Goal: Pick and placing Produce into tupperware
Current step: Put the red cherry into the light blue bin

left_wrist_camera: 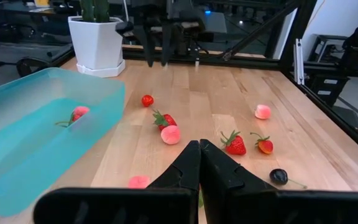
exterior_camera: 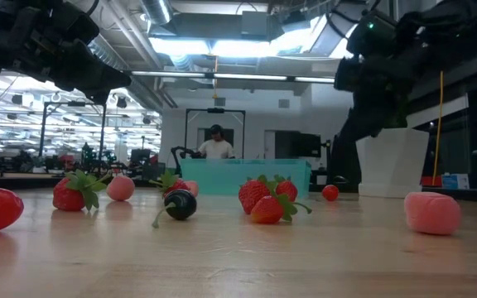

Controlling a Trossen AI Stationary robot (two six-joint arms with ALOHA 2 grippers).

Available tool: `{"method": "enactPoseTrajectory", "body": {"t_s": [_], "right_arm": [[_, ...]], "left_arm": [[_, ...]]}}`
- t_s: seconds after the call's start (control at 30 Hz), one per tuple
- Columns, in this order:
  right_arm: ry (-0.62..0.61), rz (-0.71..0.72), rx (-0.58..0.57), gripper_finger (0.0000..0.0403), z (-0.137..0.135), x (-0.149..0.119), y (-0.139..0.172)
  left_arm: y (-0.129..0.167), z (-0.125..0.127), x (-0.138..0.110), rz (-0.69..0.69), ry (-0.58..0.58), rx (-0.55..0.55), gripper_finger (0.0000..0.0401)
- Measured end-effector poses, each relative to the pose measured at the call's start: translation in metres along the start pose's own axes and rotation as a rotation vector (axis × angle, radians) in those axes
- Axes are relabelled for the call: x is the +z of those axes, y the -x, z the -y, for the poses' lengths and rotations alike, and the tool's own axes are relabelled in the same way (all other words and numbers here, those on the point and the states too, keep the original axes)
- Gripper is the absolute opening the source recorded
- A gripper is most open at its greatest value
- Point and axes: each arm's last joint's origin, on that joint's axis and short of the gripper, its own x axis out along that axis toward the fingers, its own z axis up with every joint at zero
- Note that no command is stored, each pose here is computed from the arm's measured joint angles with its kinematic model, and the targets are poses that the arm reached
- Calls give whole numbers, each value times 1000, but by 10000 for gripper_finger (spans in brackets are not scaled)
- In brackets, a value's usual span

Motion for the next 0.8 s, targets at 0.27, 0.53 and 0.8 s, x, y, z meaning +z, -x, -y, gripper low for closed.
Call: {"method": "enactPoseTrajectory", "body": {"t_s": [0.27, 0.53, 0.8], "right_arm": [[105, -72, -4, 135, -9, 8, -9], [300, -266, -79, 135, -23, 24, -25], [401, -370, -75, 135, -21, 34, -50]], "left_arm": [[0, 0, 0, 0, 0, 1, 0], [0, 0, 0, -1, 0, 1, 0], [0, 0, 0, -2, -1, 1, 0]]}}
